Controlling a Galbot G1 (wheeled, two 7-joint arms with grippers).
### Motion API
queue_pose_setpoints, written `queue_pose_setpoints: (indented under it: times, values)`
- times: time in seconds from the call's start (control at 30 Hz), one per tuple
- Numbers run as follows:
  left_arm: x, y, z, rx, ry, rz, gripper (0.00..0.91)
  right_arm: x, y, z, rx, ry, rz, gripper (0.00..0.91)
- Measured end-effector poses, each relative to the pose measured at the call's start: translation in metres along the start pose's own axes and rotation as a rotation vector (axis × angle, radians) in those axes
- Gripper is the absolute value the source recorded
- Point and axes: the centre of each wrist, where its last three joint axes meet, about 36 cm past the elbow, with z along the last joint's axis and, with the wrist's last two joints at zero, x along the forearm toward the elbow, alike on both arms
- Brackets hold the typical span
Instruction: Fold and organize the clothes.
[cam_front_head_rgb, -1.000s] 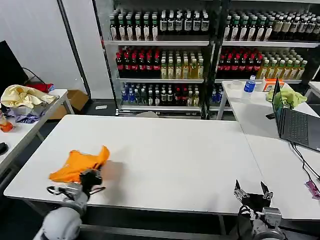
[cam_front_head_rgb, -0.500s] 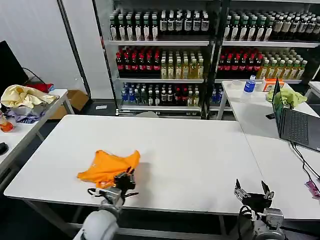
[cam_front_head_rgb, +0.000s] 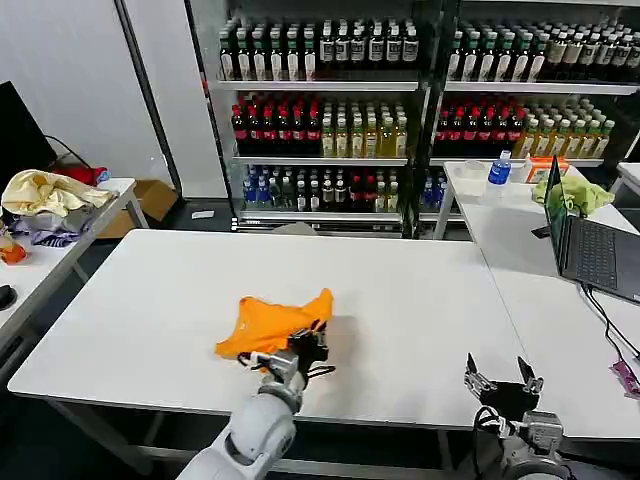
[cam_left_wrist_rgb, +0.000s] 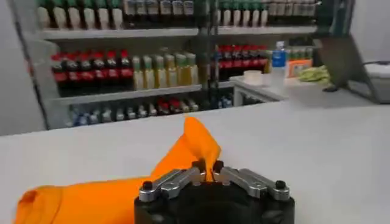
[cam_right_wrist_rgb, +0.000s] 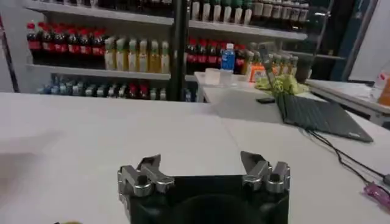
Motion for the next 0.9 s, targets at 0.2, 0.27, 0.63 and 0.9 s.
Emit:
queue_pose_setpoints:
  times: [0.2, 0.27, 0.63, 0.9]
  values:
    - [-0.007, -0.011, -0.007, 0.058, -0.016, 0.062, 0.907, -0.005, 0.004, -0.001, -0.008, 0.002, -0.014, 0.907]
    - [-0.006, -0.01, -0.011, 0.087, -0.024, 0.076, 0.907, -0.008, 0.006, -0.002, -0.014, 0.002, -0.02, 0.907]
    - [0.042, 0.053, -0.021, 0.242, -0.058, 0.002, 0.907, -0.034, 0.044, -0.008, -0.095, 0.015, -0.107, 0.907]
    - [0.089, 0.113, -0.013, 0.292, -0.061, -0.161, 0.907, -0.064, 0.092, -0.015, -0.202, 0.056, -0.209, 0.907]
